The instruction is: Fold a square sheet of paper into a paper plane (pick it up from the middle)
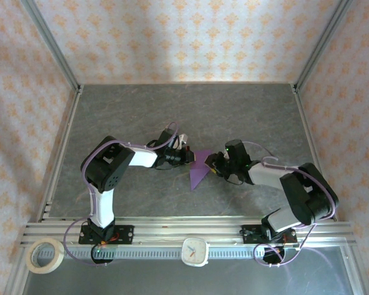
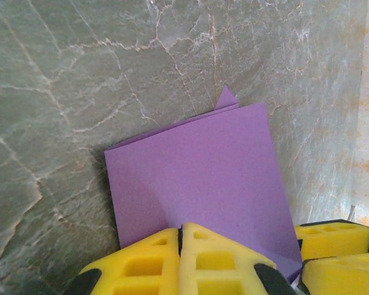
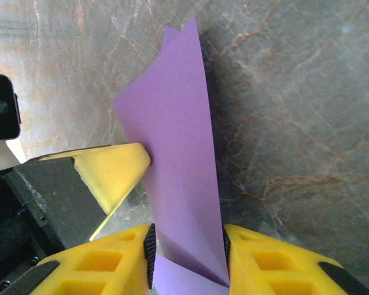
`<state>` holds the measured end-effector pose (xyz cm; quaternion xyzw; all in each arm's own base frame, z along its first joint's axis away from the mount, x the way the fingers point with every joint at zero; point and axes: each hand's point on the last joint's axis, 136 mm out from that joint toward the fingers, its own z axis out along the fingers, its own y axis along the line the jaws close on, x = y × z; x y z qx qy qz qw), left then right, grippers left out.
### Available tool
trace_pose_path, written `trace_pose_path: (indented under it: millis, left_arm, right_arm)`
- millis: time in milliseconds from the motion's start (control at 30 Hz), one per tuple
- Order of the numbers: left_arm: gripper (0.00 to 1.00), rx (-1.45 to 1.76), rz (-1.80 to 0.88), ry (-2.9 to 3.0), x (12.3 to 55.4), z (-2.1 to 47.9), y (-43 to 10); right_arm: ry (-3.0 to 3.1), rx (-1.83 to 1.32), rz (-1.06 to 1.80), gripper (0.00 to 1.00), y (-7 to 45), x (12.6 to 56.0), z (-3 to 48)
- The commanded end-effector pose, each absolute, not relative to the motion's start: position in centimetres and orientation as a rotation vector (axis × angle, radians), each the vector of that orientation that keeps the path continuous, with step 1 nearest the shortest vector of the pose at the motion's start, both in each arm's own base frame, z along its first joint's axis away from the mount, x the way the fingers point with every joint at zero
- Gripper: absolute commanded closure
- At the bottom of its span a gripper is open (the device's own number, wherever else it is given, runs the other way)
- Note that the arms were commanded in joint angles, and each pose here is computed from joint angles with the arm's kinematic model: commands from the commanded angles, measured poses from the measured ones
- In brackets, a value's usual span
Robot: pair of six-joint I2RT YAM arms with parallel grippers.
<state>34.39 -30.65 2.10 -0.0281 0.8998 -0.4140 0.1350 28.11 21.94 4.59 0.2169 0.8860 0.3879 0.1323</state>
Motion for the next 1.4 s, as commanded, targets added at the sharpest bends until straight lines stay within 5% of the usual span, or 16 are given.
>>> trace_pose_path:
  millis: [0,1367]
  left_arm:
    - [0.99,-0.128,-1.061,2.721,32.7,-1.7,-28.3]
    - [1.00,-0.118,-1.164,2.641,32.7,-0.9,-28.7]
  right_arm:
    - [2.546,0.584,1.139,0.65,22.5,29.2,5.3]
    - [2.601,0.477,1.168,0.64,23.4,29.6,4.5]
